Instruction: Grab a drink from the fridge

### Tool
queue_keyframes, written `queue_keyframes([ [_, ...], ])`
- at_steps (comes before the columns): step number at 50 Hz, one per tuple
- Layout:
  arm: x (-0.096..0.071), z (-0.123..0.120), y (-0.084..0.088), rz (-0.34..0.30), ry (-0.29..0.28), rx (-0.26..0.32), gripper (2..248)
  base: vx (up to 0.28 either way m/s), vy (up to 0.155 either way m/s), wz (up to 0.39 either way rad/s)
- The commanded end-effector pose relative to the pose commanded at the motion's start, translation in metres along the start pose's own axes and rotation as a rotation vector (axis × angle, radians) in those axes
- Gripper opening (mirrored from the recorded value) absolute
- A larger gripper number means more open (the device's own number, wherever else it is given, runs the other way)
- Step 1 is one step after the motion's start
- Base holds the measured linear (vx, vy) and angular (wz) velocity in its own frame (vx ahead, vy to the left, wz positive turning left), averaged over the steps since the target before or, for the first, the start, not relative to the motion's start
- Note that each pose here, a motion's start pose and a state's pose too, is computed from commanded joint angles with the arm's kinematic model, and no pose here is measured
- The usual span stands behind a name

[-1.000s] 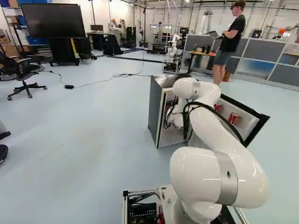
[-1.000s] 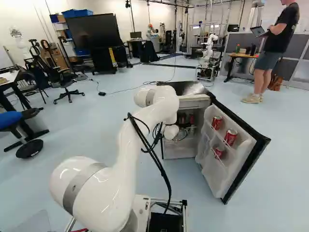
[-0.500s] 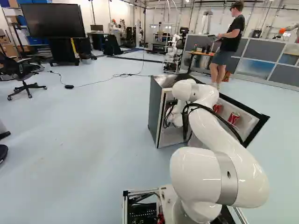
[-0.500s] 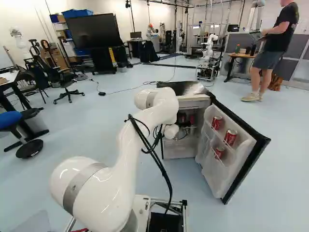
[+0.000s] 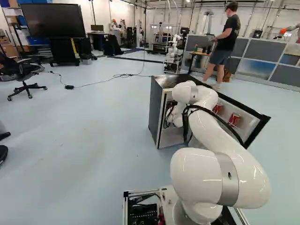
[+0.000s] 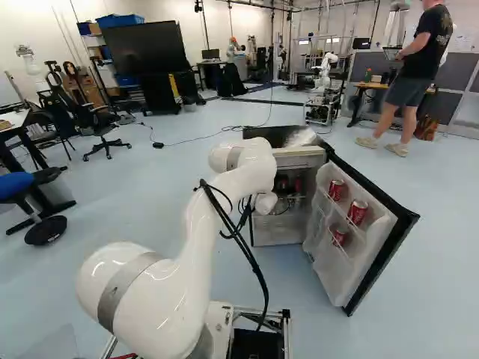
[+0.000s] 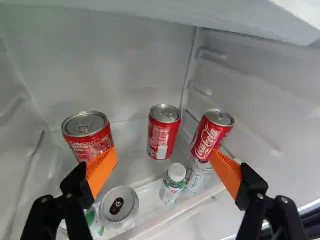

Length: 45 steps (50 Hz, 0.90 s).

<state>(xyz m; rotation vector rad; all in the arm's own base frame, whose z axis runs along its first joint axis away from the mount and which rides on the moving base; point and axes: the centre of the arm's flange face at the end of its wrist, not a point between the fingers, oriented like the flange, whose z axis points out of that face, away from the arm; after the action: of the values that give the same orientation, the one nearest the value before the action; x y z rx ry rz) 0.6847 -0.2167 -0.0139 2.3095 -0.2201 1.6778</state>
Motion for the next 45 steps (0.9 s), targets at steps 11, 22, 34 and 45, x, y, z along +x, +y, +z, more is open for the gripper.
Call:
queue_keyframes([
  [11, -0.001, 0.005, -0.001, 0.000, 0.011, -0.001, 247, 0.000, 0.000, 0.000],
  [22, -0.001, 0.010, -0.001, 0.000, 0.021, -0.002, 247, 0.000, 0.000, 0.000],
  [34, -0.002, 0.012, -0.001, 0.000, 0.026, -0.002, 242, 0.000, 0.000, 0.000],
  [45, -0.002, 0.013, -0.001, 0.000, 0.026, -0.002, 169, 0.000, 0.000, 0.000],
])
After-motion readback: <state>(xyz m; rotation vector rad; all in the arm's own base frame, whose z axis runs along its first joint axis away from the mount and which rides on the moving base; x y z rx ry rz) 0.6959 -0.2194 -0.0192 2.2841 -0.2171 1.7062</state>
